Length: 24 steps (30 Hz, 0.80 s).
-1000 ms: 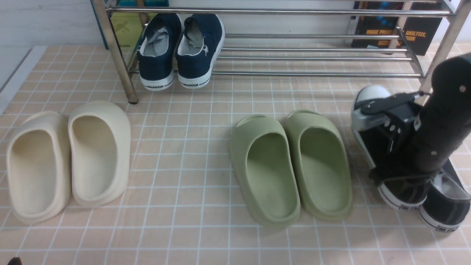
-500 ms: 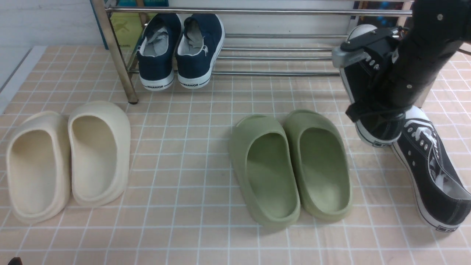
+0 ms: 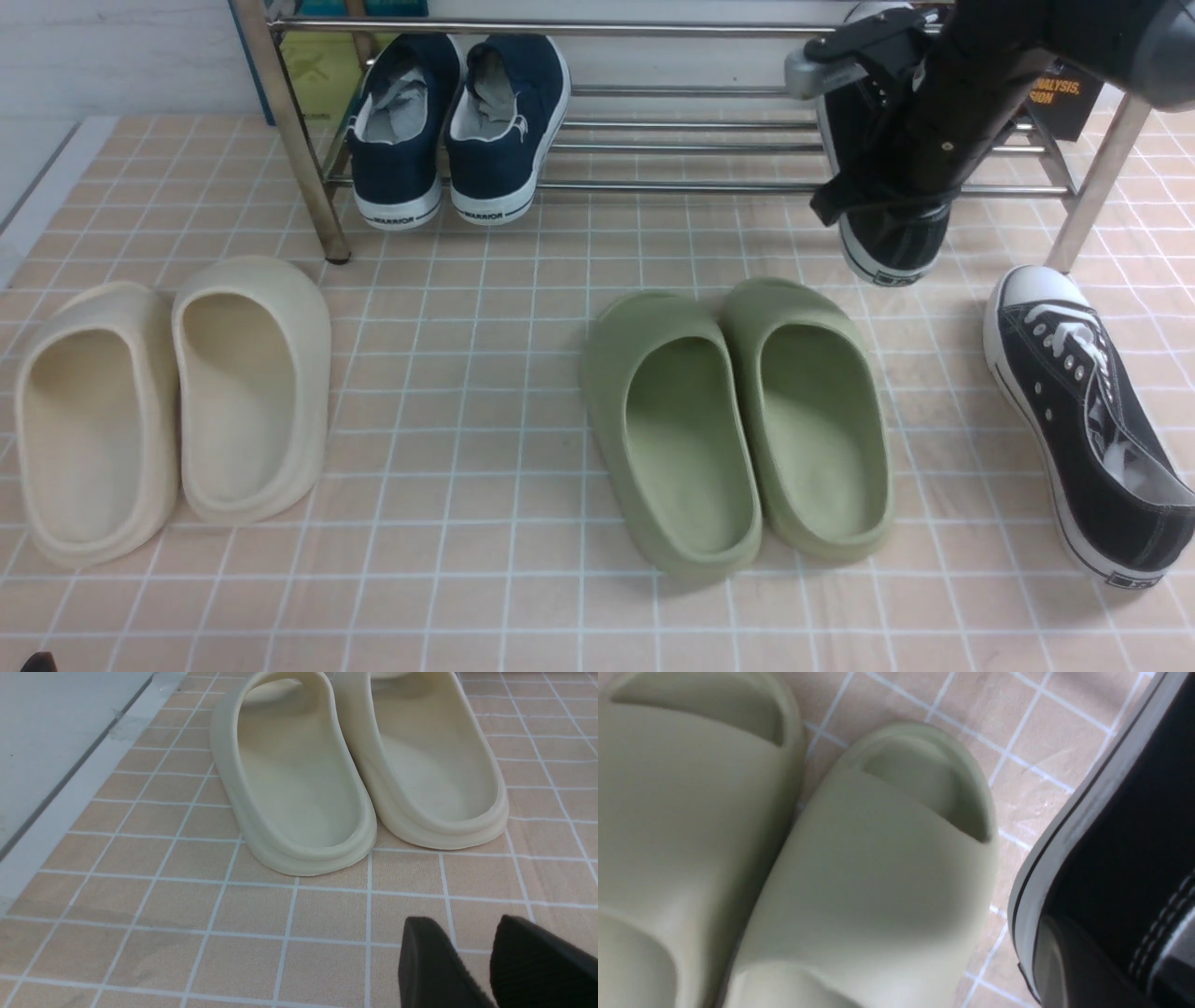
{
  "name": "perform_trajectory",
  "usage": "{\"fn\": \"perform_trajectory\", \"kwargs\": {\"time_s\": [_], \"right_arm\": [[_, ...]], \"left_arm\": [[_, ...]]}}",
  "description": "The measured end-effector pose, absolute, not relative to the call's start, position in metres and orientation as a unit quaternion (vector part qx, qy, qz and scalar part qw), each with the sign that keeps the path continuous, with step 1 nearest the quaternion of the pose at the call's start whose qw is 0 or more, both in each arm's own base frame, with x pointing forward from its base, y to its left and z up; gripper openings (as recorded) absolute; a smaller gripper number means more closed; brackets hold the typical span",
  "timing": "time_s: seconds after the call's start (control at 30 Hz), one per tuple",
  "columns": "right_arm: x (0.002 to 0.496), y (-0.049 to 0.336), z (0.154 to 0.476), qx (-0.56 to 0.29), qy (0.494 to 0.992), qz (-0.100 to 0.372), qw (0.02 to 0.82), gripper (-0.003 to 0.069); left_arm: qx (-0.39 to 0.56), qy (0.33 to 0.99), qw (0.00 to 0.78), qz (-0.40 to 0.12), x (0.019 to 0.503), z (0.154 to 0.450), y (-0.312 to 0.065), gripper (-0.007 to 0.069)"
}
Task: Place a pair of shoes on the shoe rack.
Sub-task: Use the right arm to put a shoe into the shoe rack
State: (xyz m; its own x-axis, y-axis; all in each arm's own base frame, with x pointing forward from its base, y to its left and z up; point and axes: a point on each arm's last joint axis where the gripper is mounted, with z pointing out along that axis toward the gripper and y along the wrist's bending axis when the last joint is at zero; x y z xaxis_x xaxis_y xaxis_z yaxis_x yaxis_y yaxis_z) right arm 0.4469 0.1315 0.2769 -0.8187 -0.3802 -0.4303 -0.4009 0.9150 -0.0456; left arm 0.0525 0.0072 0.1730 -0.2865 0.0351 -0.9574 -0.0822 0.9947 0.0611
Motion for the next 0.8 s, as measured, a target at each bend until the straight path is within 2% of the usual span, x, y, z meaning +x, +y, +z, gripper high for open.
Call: {"fn": "perform_trajectory", "kwargs": {"time_s": [0.27, 0.57, 0.8], "right_arm": [[0.462, 0.12, 0.278, -0.21, 0.948, 0.016, 0.236, 0.0007], [0.464, 0.129, 0.273, -0.278, 0.929, 0.043, 0.242, 0.0007], [0.469, 0.131, 0.27, -0.279, 0.923, 0.044, 0.261, 0.0008]], "left_arm": [[-0.015, 0.801, 0.597, 0.049, 0.053, 0.173, 0.007, 0.0237], [-0.015, 0.801, 0.597, 0.049, 0.053, 0.173, 0.007, 0.0237], [-0.015, 0.801, 0.597, 0.049, 0.053, 0.173, 0.007, 0.0237]]}}
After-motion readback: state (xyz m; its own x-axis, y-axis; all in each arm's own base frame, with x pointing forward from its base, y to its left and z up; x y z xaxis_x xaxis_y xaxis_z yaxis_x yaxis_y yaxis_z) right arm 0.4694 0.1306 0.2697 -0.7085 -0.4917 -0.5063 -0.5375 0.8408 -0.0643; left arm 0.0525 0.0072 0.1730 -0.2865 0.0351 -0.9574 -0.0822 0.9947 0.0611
